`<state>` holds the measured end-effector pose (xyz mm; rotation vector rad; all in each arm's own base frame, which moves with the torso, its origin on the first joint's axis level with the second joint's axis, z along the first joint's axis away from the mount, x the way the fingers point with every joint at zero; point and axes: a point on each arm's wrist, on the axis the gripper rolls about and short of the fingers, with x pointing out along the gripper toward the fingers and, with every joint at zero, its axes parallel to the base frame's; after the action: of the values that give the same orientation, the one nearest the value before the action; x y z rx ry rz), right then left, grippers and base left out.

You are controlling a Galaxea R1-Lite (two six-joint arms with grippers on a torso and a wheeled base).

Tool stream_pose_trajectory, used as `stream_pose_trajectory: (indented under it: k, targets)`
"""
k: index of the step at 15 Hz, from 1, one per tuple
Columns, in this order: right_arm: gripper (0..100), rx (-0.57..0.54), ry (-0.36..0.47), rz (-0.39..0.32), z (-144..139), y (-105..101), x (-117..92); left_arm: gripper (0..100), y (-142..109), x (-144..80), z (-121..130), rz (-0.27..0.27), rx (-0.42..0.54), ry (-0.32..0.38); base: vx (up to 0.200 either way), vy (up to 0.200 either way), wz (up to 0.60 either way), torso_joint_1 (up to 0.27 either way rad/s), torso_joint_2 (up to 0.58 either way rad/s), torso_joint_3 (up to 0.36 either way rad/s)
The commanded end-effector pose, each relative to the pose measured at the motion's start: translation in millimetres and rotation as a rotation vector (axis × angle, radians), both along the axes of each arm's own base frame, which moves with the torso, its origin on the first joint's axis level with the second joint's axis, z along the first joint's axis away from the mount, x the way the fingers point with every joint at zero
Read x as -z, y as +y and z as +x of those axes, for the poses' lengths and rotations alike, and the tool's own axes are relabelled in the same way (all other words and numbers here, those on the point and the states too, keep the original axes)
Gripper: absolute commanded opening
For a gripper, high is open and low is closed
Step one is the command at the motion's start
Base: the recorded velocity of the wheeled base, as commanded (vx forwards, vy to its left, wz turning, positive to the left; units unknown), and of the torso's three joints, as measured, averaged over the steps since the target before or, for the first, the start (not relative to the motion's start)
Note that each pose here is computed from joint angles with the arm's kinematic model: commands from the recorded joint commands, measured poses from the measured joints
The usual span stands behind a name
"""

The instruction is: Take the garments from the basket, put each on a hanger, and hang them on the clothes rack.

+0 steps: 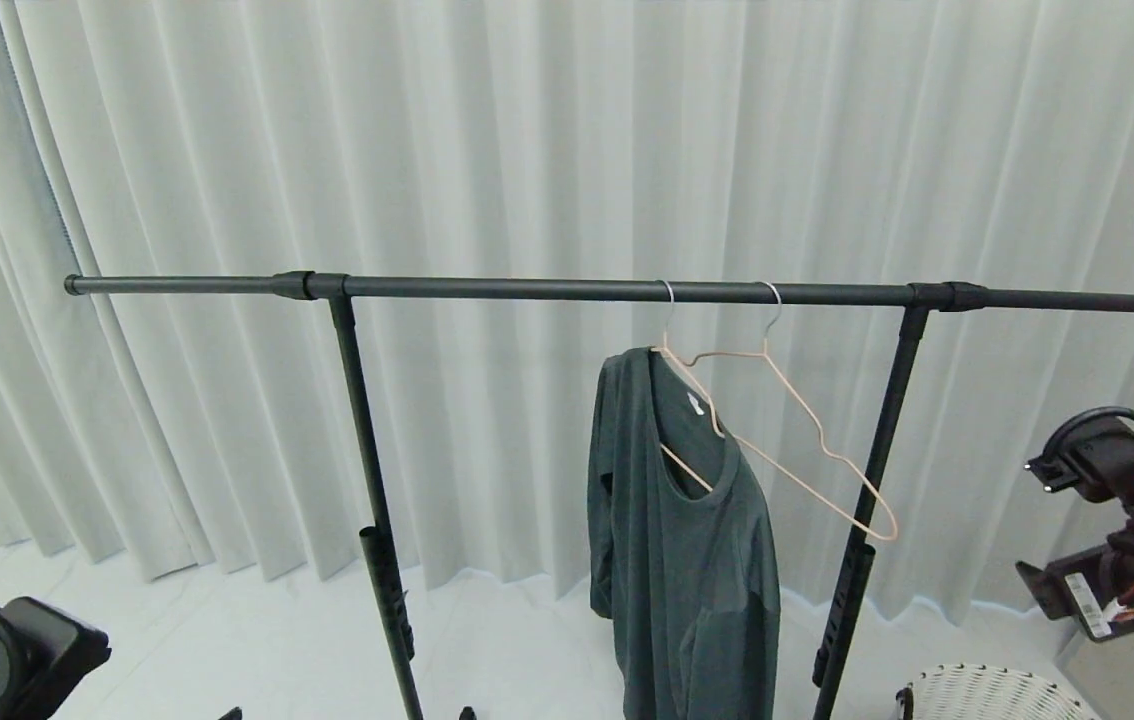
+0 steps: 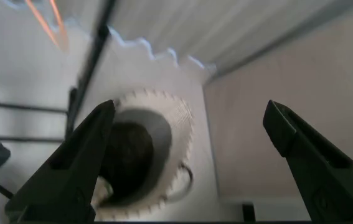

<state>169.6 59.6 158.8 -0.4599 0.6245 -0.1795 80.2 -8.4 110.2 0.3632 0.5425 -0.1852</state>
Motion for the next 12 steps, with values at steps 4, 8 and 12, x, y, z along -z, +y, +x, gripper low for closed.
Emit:
stream_pose_trajectory:
  k: [4, 8, 12]
  targets:
    - [100, 0.053, 0.042, -0.019, -38, -24, 24, 100, 5, 25, -30, 0.026, -0.060, 0.015, -0.200, 0.000, 0.00, -0.001, 0.00, 0.004]
    - [100, 0.070, 0.085, -0.035, -64, -36, 44, 100, 8, 33, -45, 0.026, -0.093, 0.069, -0.200, 0.000, 0.00, 0.004, 0.00, 0.007]
    - [100, 0.109, 0.136, -0.088, -80, -43, 63, 100, 8, 33, -43, 0.038, -0.127, 0.093, -0.050, 0.000, 0.00, 0.001, 0.00, 0.001]
